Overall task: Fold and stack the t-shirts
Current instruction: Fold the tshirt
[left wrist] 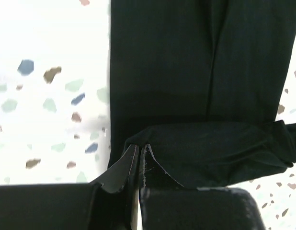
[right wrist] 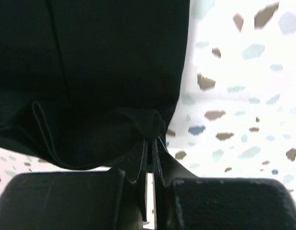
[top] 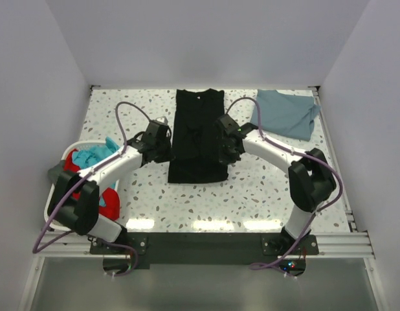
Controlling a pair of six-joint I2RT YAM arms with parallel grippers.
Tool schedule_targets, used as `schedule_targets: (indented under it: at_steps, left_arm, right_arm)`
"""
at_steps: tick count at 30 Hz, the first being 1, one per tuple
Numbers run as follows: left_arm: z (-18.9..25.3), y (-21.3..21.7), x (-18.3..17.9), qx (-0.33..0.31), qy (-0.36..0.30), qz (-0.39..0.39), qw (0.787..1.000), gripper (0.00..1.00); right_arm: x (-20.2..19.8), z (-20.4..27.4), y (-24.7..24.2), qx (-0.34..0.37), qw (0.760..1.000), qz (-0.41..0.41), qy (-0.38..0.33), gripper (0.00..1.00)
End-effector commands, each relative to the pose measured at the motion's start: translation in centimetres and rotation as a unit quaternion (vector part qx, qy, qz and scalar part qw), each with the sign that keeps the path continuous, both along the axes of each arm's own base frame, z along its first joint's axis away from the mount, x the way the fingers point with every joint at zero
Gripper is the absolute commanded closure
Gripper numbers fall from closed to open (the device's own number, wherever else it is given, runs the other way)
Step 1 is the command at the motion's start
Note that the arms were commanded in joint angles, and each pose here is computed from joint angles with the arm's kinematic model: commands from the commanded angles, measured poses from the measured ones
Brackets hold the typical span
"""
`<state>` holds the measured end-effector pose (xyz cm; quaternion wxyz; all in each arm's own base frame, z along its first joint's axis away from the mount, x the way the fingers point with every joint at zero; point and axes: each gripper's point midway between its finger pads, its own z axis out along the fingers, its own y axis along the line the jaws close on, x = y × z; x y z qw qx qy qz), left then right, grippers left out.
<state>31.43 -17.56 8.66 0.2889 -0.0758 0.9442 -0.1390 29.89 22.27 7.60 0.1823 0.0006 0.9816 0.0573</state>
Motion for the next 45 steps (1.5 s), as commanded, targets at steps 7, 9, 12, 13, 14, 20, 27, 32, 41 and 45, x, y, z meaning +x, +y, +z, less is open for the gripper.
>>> schedule_targets:
  at_steps: [7, 9, 12, 13, 14, 20, 27, 32, 41, 45]
  left_arm:
    - [2.8, -0.4, 9.1, -0.042, -0.068, -0.014, 0.997, 1.00]
    - [2.8, -0.2, 10.1, -0.042, -0.068, -0.011, 0.997, 1.00]
    - [2.6, -0.1, 12.1, -0.050, -0.072, -0.009, 0.996, 1.00]
    - [2.6, -0.1, 12.6, -0.058, -0.073, -0.013, 0.996, 1.00]
    - [2.4, -0.1, 12.9, -0.059, -0.068, -0.014, 0.996, 1.00]
    - [0.9, -0.3, 14.8, -0.064, -0.053, -0.024, 0.996, 1.00]
    - [0.2, 0.2, 16.5, -0.067, -0.055, -0.018, 0.996, 0.91]
    - [3.0, 0.9, 18.1, -0.071, -0.089, -0.004, 0.993, 0.29]
    - [5.5, 2.3, 15.2, -0.046, -0.116, -0.015, 0.992, 0.23]
    - [4.0, 2.7, 11.9, -0.044, -0.096, -0.031, 0.994, 0.27]
  right_arm:
    - [7.1, 2.0, 0.4, 0.008, 0.999, -0.016, -0.042, 1.00]
    - [8.3, 2.7, 0.5, 0.012, 0.998, -0.018, -0.051, 1.00]
    - [9.5, 2.6, 0.3, 0.015, 0.998, -0.026, -0.050, 1.00]
    - [9.8, 2.2, 0.1, 0.013, 0.998, -0.028, -0.046, 1.00]
    - [10.1, 2.1, -0.1, 0.012, 0.998, -0.030, -0.044, 1.00]
    - [11.7, 0.9, -0.3, 0.006, 0.999, -0.033, -0.031, 1.00]
    - [14.0, 1.0, -0.2, 0.019, 0.998, -0.049, -0.033, 0.98]
    - [16.1, 3.8, -0.2, 0.045, 0.995, -0.062, -0.066, 0.38]
    - [16.2, 9.4, -0.8, 0.079, 0.987, -0.061, -0.126, 0.09]
    - [13.3, 7.2, -1.5, 0.078, 0.991, -0.057, -0.096, 0.17]
